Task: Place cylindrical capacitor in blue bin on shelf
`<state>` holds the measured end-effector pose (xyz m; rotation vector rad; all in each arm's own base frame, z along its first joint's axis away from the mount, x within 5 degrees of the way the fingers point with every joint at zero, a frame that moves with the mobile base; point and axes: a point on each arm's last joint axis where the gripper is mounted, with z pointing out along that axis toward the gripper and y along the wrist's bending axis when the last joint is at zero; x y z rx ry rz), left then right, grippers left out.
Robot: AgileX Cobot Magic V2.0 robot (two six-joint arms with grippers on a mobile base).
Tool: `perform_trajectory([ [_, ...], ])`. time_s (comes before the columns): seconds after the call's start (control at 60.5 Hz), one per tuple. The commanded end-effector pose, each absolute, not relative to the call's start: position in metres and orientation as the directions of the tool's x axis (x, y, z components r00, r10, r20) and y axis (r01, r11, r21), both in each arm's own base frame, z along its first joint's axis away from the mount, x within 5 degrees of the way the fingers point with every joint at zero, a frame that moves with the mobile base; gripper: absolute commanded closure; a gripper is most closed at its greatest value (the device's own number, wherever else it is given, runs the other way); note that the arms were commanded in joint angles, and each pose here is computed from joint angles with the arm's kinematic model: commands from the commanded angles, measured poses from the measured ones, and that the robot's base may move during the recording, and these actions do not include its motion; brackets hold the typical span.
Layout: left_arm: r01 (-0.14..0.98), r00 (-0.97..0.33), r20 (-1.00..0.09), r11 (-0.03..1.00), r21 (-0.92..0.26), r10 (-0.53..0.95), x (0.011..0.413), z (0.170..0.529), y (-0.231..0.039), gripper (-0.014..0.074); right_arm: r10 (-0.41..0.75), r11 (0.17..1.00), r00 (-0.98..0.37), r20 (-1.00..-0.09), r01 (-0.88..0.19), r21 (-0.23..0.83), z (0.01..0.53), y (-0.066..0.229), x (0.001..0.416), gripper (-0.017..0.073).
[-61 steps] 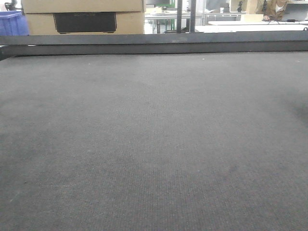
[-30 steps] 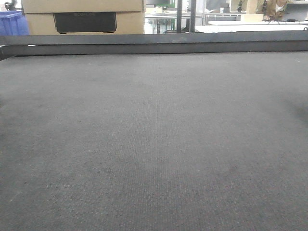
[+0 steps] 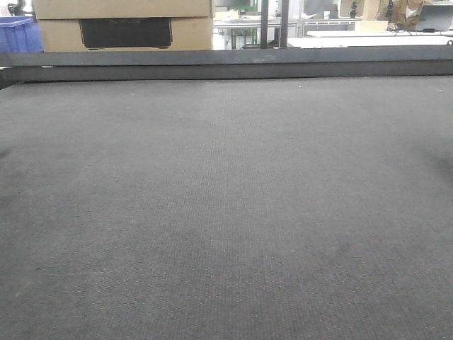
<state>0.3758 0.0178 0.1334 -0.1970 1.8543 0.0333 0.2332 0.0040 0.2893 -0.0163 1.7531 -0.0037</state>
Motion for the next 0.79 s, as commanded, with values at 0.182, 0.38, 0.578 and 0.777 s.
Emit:
perform_trajectory([
  [0.182, -0.073, -0.282, -0.957, 0.996, -0.056, -0.074, 0.366, 0.191, 0.010, 0.0704, -0.019, 1.000, -0.276, -0.961, -0.025, -0.013, 0.309, 0.006, 0.237, 0.0631],
  [0.38, -0.008, -0.355, -0.933, 0.998, -0.064, -0.063, 0.349, 0.252, -0.010, 0.0704, -0.021, 0.999, -0.326, -0.945, -0.035, -0.010, 0.330, 0.006, 0.240, 0.0631],
  [0.578, 0.098, -0.422, -0.907, 0.993, -0.062, -0.014, 0.325, 0.315, -0.040, 0.0704, -0.023, 0.999, -0.365, -0.931, -0.043, -0.008, 0.350, 0.007, 0.241, 0.0631],
  [0.777, 0.197, -0.469, -0.881, 0.980, -0.038, 0.060, 0.294, 0.364, -0.061, 0.0704, -0.024, 0.999, -0.420, -0.907, -0.053, -0.002, 0.370, 0.008, 0.236, 0.0631],
])
